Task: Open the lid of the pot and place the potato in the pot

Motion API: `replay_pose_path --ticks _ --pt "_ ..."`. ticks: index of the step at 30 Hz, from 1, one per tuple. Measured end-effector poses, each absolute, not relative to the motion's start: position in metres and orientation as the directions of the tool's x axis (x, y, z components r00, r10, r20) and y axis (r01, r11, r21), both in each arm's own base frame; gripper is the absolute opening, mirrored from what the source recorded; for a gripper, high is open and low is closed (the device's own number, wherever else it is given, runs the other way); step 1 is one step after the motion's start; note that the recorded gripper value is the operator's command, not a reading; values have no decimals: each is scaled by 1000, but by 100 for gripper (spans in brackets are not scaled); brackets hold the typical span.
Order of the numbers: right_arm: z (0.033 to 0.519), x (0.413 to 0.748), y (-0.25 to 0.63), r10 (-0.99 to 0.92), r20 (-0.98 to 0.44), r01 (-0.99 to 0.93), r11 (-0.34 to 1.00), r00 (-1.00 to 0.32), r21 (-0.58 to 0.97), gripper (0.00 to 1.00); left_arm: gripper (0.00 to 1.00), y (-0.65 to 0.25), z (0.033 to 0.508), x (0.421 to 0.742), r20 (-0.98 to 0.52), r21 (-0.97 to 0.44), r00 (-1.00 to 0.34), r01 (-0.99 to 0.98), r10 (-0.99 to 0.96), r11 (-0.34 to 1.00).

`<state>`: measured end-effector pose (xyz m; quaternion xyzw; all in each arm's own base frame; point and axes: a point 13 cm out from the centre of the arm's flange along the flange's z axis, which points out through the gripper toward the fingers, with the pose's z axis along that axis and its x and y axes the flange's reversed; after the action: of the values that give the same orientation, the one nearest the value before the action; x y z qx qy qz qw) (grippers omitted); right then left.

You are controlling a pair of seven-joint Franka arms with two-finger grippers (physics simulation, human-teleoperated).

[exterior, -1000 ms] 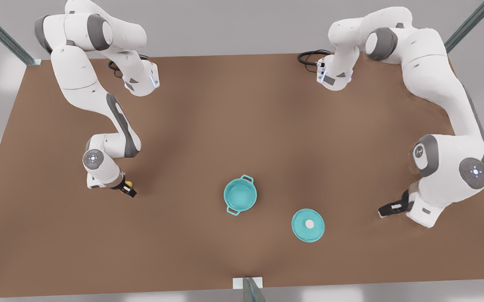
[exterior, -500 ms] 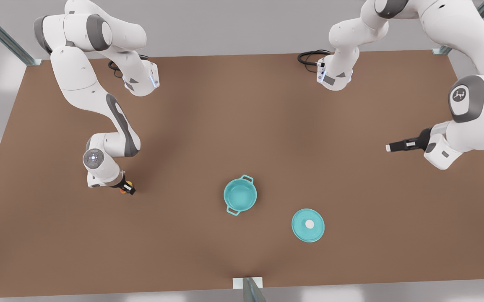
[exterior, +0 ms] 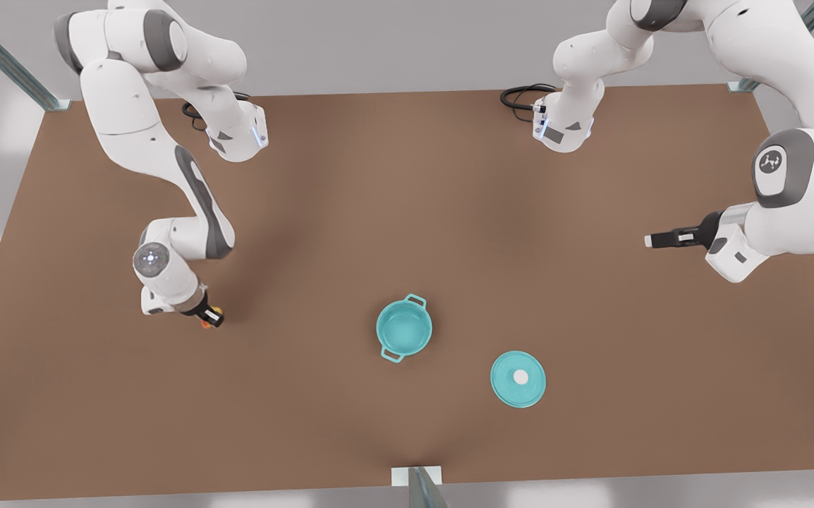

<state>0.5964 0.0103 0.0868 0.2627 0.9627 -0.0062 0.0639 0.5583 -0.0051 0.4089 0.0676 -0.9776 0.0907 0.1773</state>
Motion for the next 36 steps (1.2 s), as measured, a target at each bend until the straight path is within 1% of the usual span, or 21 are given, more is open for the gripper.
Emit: replay_pose_path --ticks 3,6,15,17,21,25,32,36 --pt "119 610 40 487 -130 485 873 -863 54 52 100 -4 410 558 358 -153 -929 -162 -98 975" --pt "147 623 97 457 -116 449 889 -882 87 52 100 0 415 561 337 -153 -935 -166 -106 974" --pt "215 638 249 398 -51 390 913 -916 119 51 100 2 417 565 315 -154 -943 -162 -107 975" --pt "220 640 284 389 -33 383 916 -920 117 51 100 2 417 565 317 -154 -943 -161 -105 975" --pt "214 642 348 385 -2 383 918 -923 102 50 100 2 416 564 320 -154 -942 -160 -104 975" --pt "189 637 401 398 23 399 914 -917 76 50 100 2 415 564 322 -155 -941 -159 -102 975" --pt "135 627 461 452 40 454 890 -891 47 49 100 1 415 564 322 -155 -942 -156 -100 975" --pt "129 623 491 481 29 481 872 -876 85 49 100 -1 416 564 320 -155 -943 -153 -97 976"
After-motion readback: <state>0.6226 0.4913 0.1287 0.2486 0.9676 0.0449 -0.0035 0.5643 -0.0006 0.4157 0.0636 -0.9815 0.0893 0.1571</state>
